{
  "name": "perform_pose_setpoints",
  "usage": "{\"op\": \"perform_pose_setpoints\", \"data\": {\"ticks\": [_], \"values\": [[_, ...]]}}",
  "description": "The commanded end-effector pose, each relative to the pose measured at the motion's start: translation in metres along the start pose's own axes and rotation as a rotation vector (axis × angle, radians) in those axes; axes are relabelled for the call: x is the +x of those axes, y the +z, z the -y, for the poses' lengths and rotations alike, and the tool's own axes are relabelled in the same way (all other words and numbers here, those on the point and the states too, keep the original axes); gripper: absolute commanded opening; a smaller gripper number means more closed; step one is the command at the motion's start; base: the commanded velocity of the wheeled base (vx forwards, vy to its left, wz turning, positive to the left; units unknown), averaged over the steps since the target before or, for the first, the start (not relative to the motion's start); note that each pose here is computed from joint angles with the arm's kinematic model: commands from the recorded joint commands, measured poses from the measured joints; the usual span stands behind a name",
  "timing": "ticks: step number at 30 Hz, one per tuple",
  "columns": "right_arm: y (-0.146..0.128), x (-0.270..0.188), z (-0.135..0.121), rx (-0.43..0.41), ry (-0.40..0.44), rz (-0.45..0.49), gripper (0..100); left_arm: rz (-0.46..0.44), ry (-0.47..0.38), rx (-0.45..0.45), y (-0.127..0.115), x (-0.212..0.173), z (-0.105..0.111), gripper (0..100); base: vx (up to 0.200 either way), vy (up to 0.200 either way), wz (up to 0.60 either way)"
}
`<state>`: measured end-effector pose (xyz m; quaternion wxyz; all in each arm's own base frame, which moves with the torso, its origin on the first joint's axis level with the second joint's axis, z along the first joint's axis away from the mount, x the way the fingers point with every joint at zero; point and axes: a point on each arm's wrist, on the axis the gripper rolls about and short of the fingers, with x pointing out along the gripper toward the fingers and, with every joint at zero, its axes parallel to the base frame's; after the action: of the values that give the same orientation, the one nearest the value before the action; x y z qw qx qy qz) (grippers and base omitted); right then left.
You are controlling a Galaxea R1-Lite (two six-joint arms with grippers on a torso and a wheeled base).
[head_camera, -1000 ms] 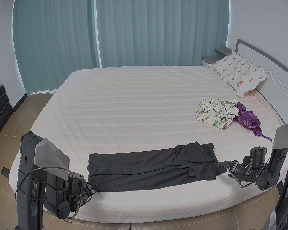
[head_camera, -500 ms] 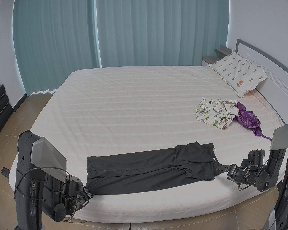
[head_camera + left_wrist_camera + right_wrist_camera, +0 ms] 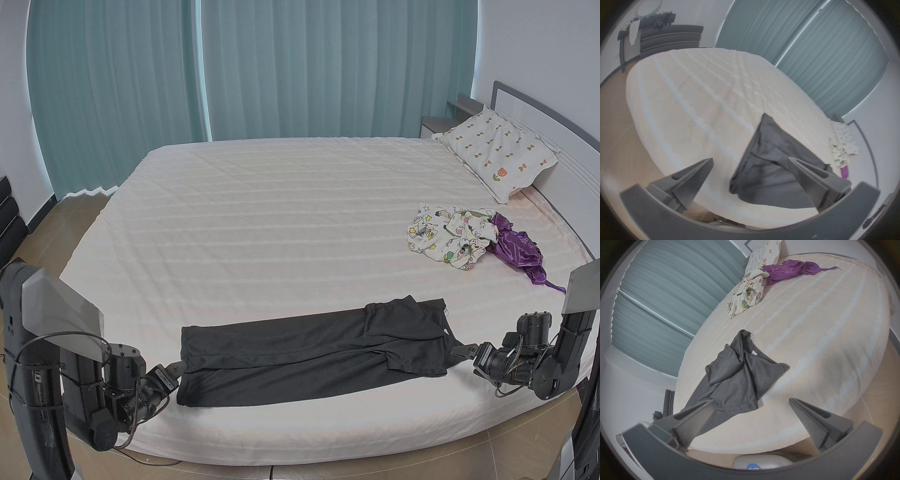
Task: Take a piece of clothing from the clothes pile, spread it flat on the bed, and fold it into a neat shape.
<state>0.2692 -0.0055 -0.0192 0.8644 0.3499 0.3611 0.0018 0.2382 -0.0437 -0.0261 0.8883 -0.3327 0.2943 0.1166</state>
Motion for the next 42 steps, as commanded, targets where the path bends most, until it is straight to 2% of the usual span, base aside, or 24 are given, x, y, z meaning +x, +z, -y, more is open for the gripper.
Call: {"op": "perform_pose_setpoints", "data": {"ticks": [1,3,8,10,11,12,14,27,30,31,35,37,42], "values": [[0.000,0.001,0.001,0.000,-0.001,-0.002,100,0.078,-0.161,-0.059,0.038,-0.013,0.016,100,0.000,0.000,0.00],[-0.001,0.002,0.001,0.000,-0.001,-0.004,100,0.082,-0.167,-0.062,0.049,0.006,0.022,100,0.000,0.000,0.00],[-0.002,0.004,0.003,0.002,-0.005,-0.010,100,0.019,-0.149,-0.060,0.060,0.045,0.034,100,0.000,0.000,0.00],[-0.003,0.005,0.003,-0.006,-0.005,-0.012,100,-0.081,-0.157,-0.035,0.056,0.058,0.034,100,0.000,0.000,0.00],[-0.003,0.005,0.003,-0.007,-0.006,-0.013,100,-0.099,-0.160,-0.027,0.055,0.059,0.034,100,0.000,0.000,0.00],[-0.004,0.005,0.004,-0.014,-0.009,-0.016,100,-0.167,-0.166,0.016,0.051,0.067,0.031,100,0.000,0.000,0.00],[-0.006,0.007,0.004,-0.025,-0.010,-0.028,100,-0.195,-0.168,0.052,0.050,0.072,0.031,100,0.000,0.000,0.00],[-0.020,0.017,-0.001,-0.063,-0.036,-0.055,100,-0.217,-0.164,0.085,0.039,0.079,0.030,100,0.000,0.000,0.00],[-0.019,0.017,-0.002,-0.064,-0.034,-0.052,100,-0.194,-0.180,0.083,0.042,0.082,0.032,100,0.000,0.000,0.00],[-0.019,0.016,-0.001,-0.062,-0.036,-0.053,100,-0.184,-0.183,0.080,0.043,0.083,0.031,0,0.000,0.000,0.00],[-0.019,0.016,-0.001,-0.062,-0.036,-0.053,100,-0.181,-0.177,0.080,0.042,0.082,0.030,0,0.000,0.000,0.00],[-0.017,0.016,-0.002,-0.065,-0.022,-0.031,100,-0.131,-0.127,0.079,0.044,0.082,0.029,0,0.000,0.000,0.00],[-0.013,0.015,-0.004,-0.066,-0.001,0.003,100,-0.116,-0.115,0.076,0.045,0.079,0.030,0,0.000,0.000,0.00]]}}
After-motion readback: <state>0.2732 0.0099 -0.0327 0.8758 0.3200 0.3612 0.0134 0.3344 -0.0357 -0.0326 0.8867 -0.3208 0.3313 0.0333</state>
